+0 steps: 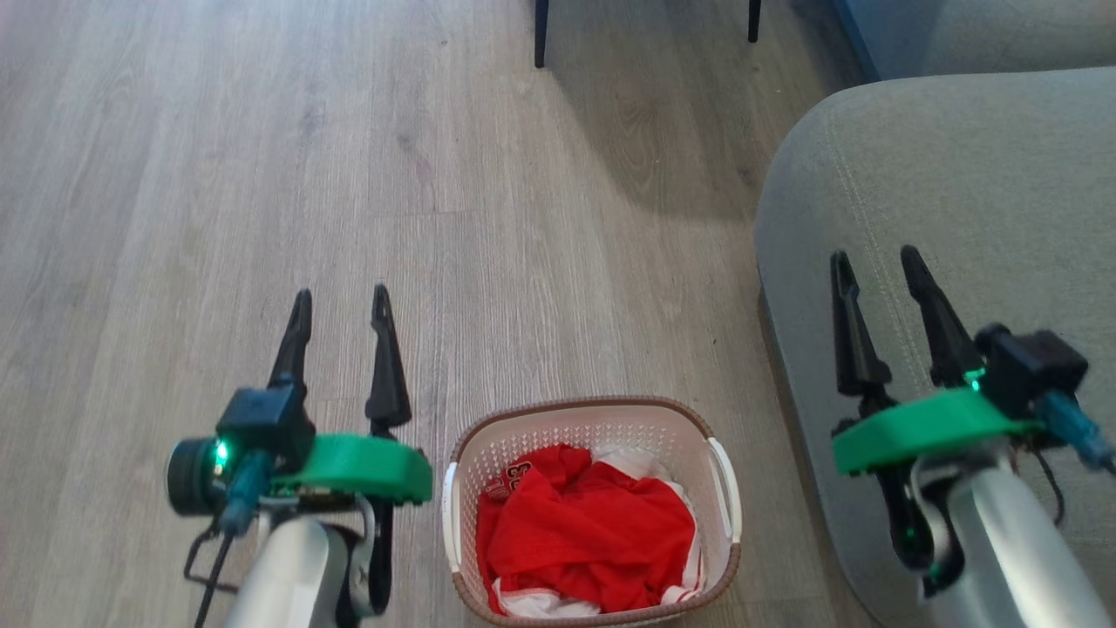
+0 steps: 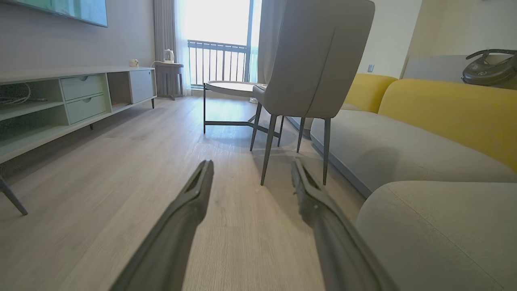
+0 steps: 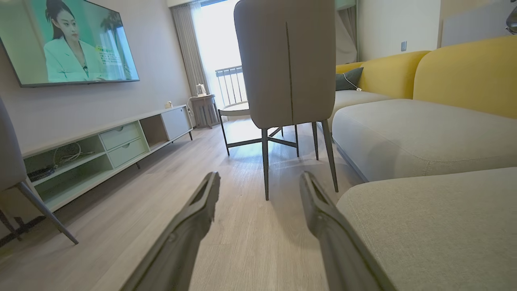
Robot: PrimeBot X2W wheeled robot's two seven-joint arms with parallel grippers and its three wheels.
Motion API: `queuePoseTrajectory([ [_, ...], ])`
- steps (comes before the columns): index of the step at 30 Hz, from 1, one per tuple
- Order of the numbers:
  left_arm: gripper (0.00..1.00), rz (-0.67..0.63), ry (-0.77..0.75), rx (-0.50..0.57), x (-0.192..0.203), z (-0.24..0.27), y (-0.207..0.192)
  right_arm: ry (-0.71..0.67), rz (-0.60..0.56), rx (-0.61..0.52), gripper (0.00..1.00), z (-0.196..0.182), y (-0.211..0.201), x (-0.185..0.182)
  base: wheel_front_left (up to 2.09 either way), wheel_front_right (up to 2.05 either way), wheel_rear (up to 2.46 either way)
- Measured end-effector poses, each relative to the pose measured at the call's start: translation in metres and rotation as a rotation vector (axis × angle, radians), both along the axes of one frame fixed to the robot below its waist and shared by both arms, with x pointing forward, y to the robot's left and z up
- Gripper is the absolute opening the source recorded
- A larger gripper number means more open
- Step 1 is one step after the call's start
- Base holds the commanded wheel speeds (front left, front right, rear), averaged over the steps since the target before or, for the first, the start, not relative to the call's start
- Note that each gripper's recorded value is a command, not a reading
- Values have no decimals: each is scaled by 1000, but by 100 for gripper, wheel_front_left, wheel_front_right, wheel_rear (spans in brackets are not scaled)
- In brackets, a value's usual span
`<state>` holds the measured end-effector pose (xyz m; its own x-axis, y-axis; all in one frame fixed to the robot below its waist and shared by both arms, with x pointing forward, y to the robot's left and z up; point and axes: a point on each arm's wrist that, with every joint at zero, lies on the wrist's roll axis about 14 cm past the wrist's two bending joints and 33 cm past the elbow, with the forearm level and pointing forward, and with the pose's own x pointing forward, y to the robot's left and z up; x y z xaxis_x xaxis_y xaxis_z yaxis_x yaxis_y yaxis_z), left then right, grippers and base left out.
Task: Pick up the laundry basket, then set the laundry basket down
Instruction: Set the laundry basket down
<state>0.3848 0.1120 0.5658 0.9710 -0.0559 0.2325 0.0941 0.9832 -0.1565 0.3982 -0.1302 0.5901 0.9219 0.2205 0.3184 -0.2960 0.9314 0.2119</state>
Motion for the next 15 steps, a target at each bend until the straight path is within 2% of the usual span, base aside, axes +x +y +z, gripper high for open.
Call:
queuePoseTrajectory([
  [8,100,-7,35,-16,-13,-12,-3,86,-34,-33,100,-34,-6,-18,0,0,0],
  [15,100,-51,43,15,-17,-18,-13,95,-36,-59,100,-39,-2,-23,0,0,0],
])
